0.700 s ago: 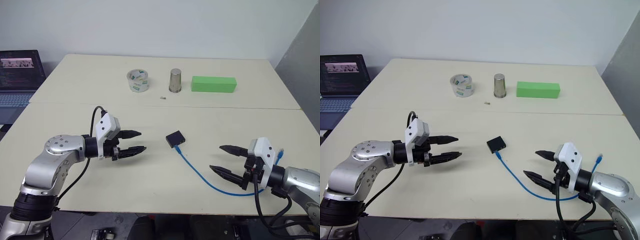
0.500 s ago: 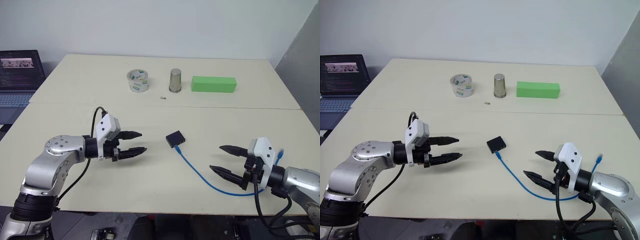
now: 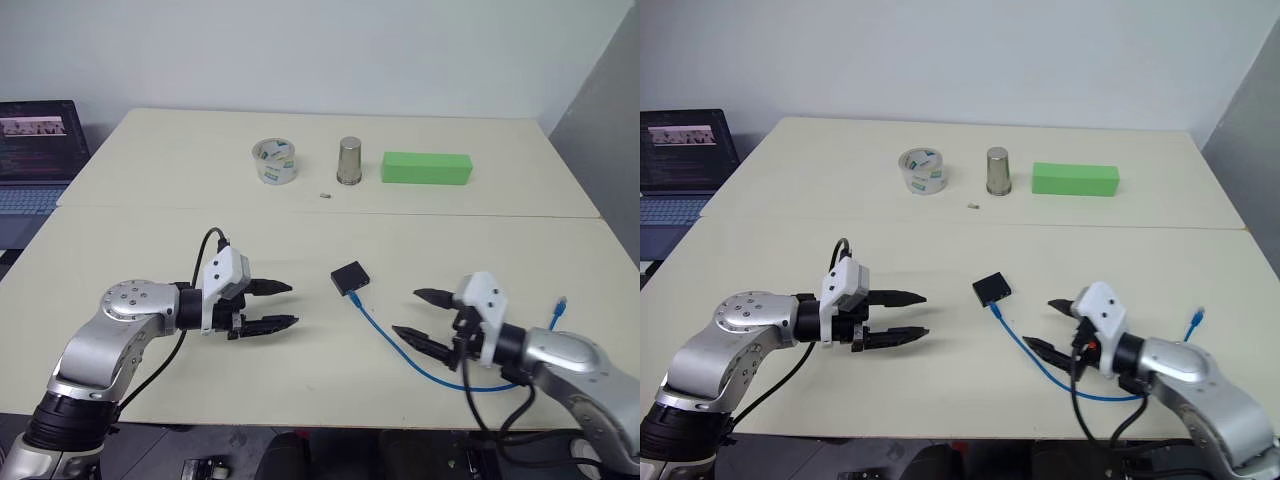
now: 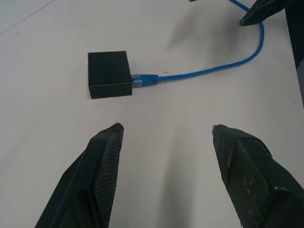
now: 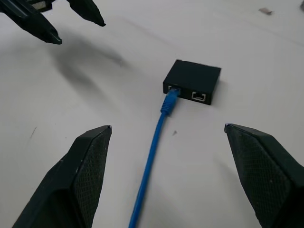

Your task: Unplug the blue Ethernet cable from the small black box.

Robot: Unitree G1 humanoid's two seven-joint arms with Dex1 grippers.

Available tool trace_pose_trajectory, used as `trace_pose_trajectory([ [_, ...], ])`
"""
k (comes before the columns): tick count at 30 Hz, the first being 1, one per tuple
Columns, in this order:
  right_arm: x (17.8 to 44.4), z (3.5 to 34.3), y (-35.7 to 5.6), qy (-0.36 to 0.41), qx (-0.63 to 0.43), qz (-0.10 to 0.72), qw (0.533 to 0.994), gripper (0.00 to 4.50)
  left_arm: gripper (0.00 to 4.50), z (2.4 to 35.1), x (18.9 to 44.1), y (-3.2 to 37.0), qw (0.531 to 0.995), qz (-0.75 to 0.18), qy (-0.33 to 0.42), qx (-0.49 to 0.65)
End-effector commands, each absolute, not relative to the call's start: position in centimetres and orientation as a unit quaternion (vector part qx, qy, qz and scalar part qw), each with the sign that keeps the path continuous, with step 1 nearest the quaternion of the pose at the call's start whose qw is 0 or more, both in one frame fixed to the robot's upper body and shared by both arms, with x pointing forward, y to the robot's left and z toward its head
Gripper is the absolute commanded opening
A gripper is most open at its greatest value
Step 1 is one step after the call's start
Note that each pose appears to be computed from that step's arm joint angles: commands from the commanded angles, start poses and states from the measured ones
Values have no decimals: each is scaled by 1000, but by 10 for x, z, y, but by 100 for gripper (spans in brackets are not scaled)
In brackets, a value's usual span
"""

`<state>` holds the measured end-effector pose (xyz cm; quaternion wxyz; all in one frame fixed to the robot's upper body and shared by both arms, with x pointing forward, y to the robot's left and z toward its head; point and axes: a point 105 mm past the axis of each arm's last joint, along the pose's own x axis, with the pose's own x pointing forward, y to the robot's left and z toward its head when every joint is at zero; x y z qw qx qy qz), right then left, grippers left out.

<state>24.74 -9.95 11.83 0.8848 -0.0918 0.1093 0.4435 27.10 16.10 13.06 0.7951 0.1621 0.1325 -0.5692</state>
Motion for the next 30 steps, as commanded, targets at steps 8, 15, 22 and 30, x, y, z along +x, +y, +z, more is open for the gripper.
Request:
trace_pose_trajectory([
  [8,283,82,-52,122,-84,384,912,403,317,138,275,156,781,-587,112,182],
  [15,295,75,-38,121,-79,361,921,246,326,138,278,158,783,-584,108,185],
  [22,297,75,-43,121,-98,354,922,86,326,133,283,160,788,-575,113,189],
  [30,296,97,-54,40,-243,398,884,13,326,127,293,161,802,-563,133,147],
])
